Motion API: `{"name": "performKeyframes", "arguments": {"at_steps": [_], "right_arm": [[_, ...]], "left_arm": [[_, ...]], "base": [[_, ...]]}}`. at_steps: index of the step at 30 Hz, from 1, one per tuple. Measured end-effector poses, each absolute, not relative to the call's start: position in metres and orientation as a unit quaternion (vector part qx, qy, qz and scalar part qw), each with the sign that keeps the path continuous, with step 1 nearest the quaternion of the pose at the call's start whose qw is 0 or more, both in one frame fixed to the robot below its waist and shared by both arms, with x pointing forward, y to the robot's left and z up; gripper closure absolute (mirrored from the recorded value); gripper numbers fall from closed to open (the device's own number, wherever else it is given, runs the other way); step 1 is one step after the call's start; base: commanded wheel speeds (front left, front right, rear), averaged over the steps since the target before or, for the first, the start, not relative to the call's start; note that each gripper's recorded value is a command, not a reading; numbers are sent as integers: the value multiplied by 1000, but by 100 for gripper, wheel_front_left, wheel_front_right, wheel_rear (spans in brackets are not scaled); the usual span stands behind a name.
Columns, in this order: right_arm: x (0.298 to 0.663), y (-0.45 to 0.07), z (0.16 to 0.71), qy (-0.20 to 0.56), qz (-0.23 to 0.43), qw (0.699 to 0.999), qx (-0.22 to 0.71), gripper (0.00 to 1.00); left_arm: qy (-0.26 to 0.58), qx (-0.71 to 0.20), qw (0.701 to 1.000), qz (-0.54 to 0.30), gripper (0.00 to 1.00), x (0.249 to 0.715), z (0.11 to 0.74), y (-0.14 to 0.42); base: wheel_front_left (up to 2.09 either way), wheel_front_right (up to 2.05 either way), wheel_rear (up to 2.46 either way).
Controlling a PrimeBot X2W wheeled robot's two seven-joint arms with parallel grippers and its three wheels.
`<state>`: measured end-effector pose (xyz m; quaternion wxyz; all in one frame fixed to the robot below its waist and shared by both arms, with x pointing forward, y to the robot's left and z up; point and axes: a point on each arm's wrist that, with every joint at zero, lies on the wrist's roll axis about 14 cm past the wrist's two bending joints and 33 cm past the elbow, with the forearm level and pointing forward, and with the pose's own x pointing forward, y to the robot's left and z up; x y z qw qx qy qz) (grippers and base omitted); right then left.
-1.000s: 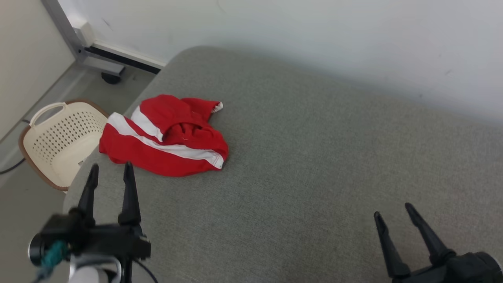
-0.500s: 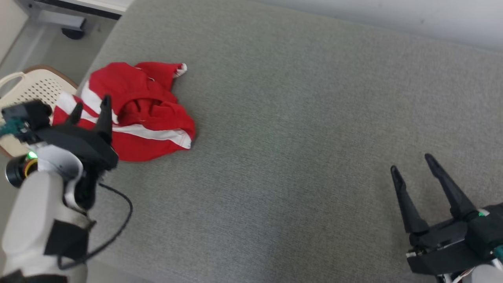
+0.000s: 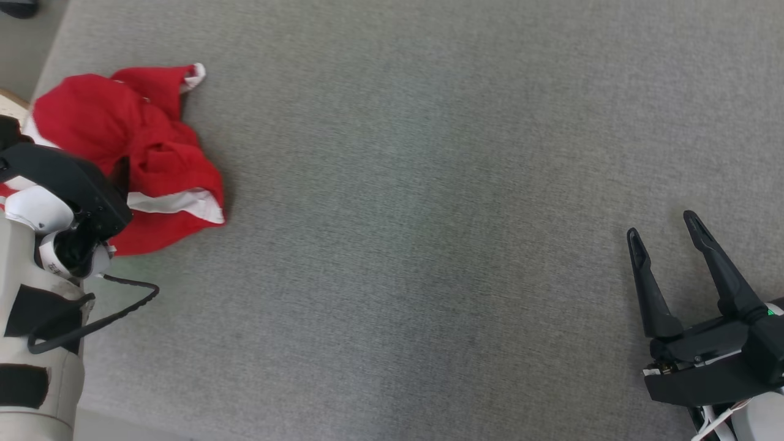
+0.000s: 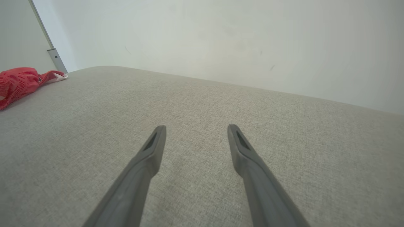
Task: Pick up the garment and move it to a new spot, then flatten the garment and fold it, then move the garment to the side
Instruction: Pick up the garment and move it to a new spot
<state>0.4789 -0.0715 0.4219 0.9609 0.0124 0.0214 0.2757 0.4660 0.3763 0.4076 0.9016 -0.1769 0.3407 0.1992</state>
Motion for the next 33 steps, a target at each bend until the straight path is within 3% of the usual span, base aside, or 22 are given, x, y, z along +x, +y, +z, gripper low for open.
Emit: {"name": "performKeyframes", "arguments": {"at_steps": [7, 8, 9, 20, 33], "right_arm": [[481, -80, 414, 29, 262, 964, 14, 0], [482, -81, 414, 29, 261, 965, 14, 0], [482, -81, 414, 29, 260, 965, 15, 0], [475, -71, 436, 12, 259, 965, 34, 0], [432, -76, 481, -15, 229, 971, 64, 0]], "left_arm": [[346, -167, 899, 211, 0, 478, 390, 374], [344, -163, 900, 212, 97, 479, 390, 374], [337, -159, 903, 213, 100, 480, 390, 375], [196, -117, 950, 214, 100, 500, 456, 393], [61, -86, 988, 113, 100, 527, 574, 347]], "base": [[0, 0, 0], [0, 0, 0], [0, 0, 0], [0, 0, 0], [0, 0, 0]]}}
